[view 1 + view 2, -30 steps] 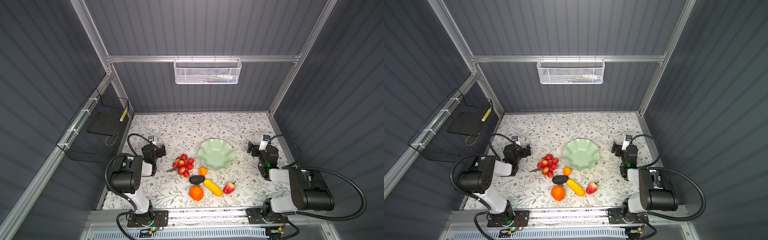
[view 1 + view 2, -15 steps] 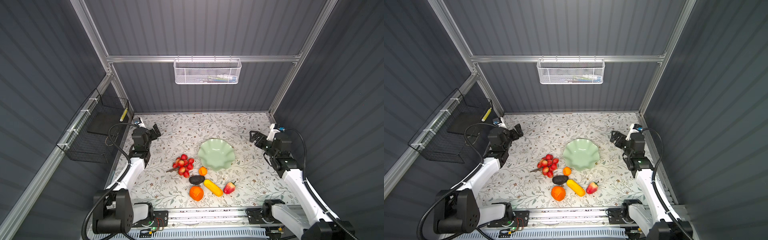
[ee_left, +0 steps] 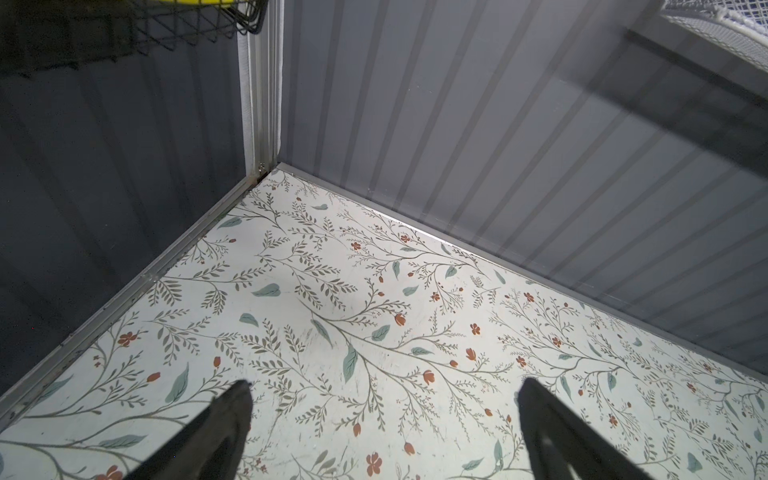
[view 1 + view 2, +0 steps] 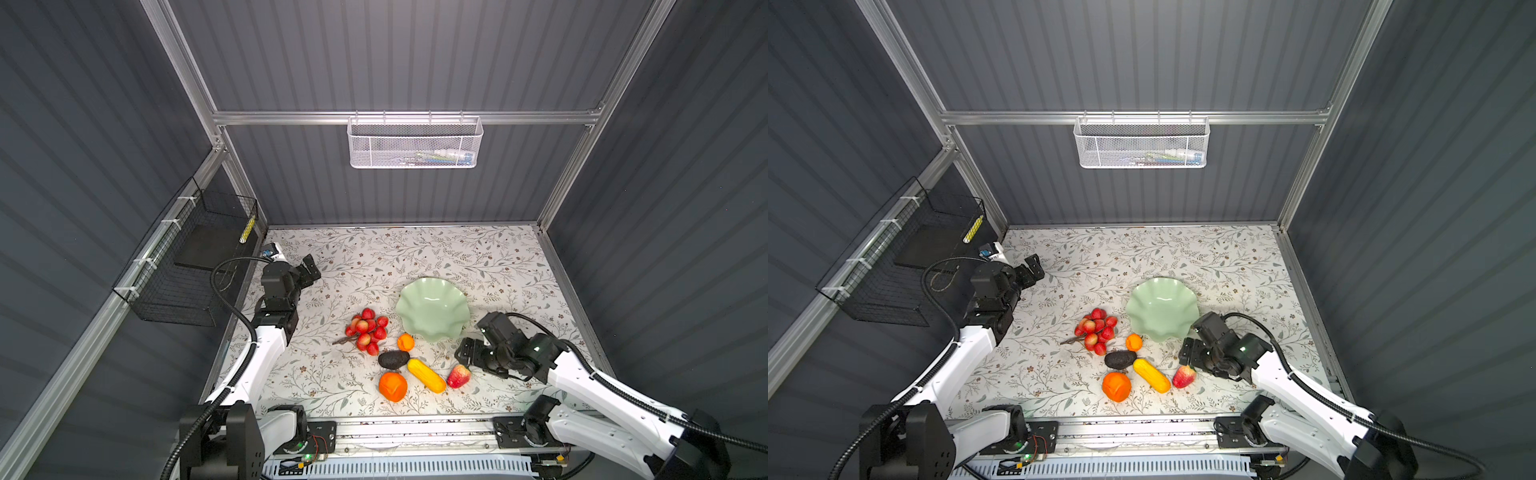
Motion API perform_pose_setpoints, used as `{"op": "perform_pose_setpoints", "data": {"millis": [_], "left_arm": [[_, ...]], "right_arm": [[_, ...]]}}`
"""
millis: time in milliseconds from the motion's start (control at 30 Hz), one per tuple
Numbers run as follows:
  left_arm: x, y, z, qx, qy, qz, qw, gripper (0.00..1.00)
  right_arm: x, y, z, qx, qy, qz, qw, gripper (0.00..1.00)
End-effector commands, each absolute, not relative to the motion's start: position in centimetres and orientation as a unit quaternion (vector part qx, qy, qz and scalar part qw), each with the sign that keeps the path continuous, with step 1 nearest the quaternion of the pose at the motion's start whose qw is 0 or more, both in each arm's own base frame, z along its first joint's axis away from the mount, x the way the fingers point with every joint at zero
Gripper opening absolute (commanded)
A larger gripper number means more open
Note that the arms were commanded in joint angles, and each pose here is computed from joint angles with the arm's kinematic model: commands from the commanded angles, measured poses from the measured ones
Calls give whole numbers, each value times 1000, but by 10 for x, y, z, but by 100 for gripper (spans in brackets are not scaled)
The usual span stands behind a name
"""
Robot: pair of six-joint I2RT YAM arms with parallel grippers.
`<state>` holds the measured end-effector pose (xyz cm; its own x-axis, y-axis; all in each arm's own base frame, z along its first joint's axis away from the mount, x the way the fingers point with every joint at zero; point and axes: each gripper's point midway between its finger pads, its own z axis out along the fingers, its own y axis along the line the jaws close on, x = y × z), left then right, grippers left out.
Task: Place and organize the fake fruits in the fruit bowl
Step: 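Grasp the red-green strawberry with the right gripper, then carry the strawberry into the green bowl and release it with the right gripper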
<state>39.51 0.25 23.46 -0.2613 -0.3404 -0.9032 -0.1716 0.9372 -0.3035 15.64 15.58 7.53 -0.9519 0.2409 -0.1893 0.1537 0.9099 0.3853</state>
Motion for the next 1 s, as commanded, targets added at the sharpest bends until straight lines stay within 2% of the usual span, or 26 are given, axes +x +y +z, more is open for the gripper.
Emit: {"op": "perform_pose_setpoints", "data": {"millis": [0,267,533,700,967], "left_arm": [[391,-3,234,-167,792,-92,580,100],[385,-3,235,-163,797,-92,575,100],[377,5,238,-170,796,-66,577,100],[377,5,237,-171,797,-67,575,100],[379,3,232,-168,806,-70,564,100]], "right_arm": [[136,163,57,133,972,184,68,89],[139,183,40,117,973,195,40,80],[143,179,30,108,980,162,34,55],[159,161,56,92,984,121,96,45],[200,145,143,34,965,86,245,43]]}}
